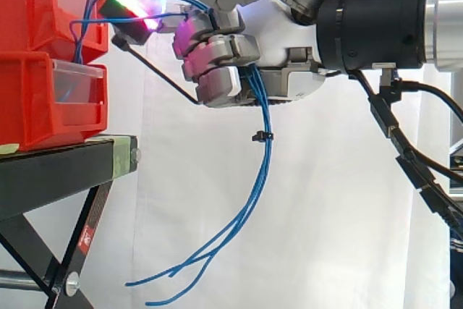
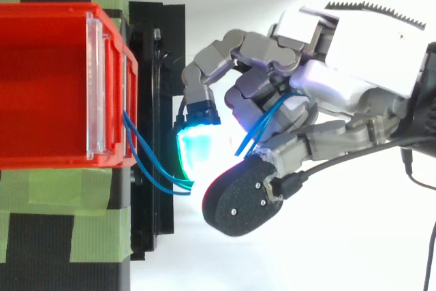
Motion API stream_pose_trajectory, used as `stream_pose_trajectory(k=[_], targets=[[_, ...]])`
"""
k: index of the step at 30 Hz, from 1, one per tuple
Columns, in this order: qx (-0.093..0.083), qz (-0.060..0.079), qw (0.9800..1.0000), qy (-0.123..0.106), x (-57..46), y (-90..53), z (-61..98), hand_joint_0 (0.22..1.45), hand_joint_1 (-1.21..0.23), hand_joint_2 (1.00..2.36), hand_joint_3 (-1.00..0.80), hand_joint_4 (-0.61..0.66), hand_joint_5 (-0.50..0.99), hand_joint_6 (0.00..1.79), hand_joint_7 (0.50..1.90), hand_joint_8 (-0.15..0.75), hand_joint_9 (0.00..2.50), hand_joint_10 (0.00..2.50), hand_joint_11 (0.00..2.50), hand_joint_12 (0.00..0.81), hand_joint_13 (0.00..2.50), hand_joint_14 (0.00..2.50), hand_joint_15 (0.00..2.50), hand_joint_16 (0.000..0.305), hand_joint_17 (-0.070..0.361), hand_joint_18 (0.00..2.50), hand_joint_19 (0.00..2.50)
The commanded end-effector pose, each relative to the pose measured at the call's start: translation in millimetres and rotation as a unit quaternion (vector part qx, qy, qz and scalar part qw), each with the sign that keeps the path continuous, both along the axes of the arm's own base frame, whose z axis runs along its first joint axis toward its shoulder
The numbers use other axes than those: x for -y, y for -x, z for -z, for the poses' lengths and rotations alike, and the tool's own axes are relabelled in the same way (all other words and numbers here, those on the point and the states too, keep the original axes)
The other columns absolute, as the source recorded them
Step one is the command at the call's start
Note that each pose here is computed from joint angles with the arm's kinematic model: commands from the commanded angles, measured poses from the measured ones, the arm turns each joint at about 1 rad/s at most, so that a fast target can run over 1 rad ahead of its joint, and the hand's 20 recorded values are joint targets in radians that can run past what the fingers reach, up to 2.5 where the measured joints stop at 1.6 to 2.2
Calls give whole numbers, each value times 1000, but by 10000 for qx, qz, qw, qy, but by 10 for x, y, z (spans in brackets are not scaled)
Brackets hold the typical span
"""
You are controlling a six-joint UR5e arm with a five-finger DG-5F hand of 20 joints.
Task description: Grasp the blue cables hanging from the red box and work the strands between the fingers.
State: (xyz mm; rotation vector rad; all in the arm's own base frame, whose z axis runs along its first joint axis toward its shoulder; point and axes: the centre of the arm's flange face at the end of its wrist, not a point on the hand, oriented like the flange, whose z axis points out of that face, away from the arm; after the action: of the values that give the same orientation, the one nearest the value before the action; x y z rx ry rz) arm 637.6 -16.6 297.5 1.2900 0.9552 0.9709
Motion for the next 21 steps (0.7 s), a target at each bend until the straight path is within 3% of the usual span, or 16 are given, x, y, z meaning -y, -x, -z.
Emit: stream_pose_trajectory(k=[1, 2, 4, 5, 6, 7, 8, 9, 11, 12, 13, 15, 17, 18, 19, 21], targets=[[-12, -3, 10000, 4, 1, 2, 1, 1245, -818, 1000, -1000, -176, -65, 1452, 1555, 417, 928, 2500, 2500, 476, 1272, 2500, 1643, 55, 124, 1656, 1018], [-12, -3, 10000, 4, 1, 2, 1, 1269, -805, 1000, -1000, -160, -77, 1470, 1619, 417, 928, 2500, 2500, 476, 1272, 2500, 1643, 55, 124, 1656, 1018], [-5, 4, 10000, 1, 2, 1, -1, 1385, -692, 1017, -450, -59, 113, 1390, 1442, 417, 928, 2500, 2500, 476, 1272, 2500, 1643, 55, 124, 1656, 1018], [2, 4, 10000, -1, 1, 0, -2, 1386, -692, 1016, -417, -63, 115, 1397, 1408, 417, 928, 2500, 2500, 476, 1272, 2500, 1643, 55, 124, 1656, 1018], [2, 12, 10000, -1, 11, 0, -2, 1385, -694, 1017, -387, -33, 210, 1231, 1399, 417, 928, 2500, 2500, 476, 1272, 2500, 1643, 55, 124, 1656, 1018], [2, -3, 10000, 0, 0, -1, -2, 1344, -696, 1013, -365, 14, 390, 843, 1358, 417, 928, 2500, 2500, 476, 1272, 2500, 1643, 55, 124, 1656, 1018], [2, 4, 10000, 0, 10, 0, -2, 1318, -702, 1013, -357, 27, 444, 678, 1375, 417, 928, 2500, 2500, 476, 1272, 2500, 1643, 55, 124, 1656, 1018], [2, 4, 10000, 0, 10, 0, -2, 1199, -683, 1012, -388, 63, 588, 3, 1548, 417, 928, 2500, 2500, 476, 1272, 2500, 1643, 55, 124, 1656, 1018], [2, 4, 10000, 0, 10, 0, -2, 1037, -635, 1008, -277, 154, 495, 15, 1326, 417, 928, 2500, 2500, 476, 1272, 2500, 1643, 55, 124, 1656, 1018], [-5, -3, 10000, 2, 8, -3, 7, 918, -592, 1008, -387, 238, 425, 18, 1174, 417, 928, 2500, 2500, 476, 1272, 2500, 1643, 55, 124, 1656, 1018], [2, -3, 10000, 0, 8, -1, -2, 860, -566, 1013, -638, 185, 341, 19, 1163, 417, 928, 2500, 2500, 476, 1272, 2500, 1643, 55, 124, 1656, 1018], [2, -3, 10000, 0, 8, -1, -2, 892, -639, 1007, -825, 167, 289, 18, 1180, 417, 928, 2500, 2500, 476, 1272, 2500, 1643, 55, 124, 1656, 1018], [2, -3, 10000, 0, 8, -1, -2, 1099, -727, 1007, -825, 80, 267, 10, 1302, 417, 928, 2500, 2500, 476, 1272, 2500, 1643, 55, 124, 1656, 1018], [2, -3, 10000, 0, 8, -1, -2, 1203, -721, 1011, -750, 35, 288, 131, 1393, 417, 928, 2500, 2500, 476, 1272, 2500, 1643, 55, 124, 1656, 1018], [2, -3, 10000, 0, 8, -1, -2, 1275, -727, 1013, -673, -11, 214, 617, 1290, 417, 928, 2500, 2500, 476, 1272, 2500, 1643, 55, 124, 1656, 1018], [2, -3, 10000, 0, 8, -1, -2, 1318, -732, 1013, -663, -35, 155, 944, 1252, 417, 928, 2500, 2500, 476, 1272, 2500, 1643, 55, 124, 1656, 1018]])
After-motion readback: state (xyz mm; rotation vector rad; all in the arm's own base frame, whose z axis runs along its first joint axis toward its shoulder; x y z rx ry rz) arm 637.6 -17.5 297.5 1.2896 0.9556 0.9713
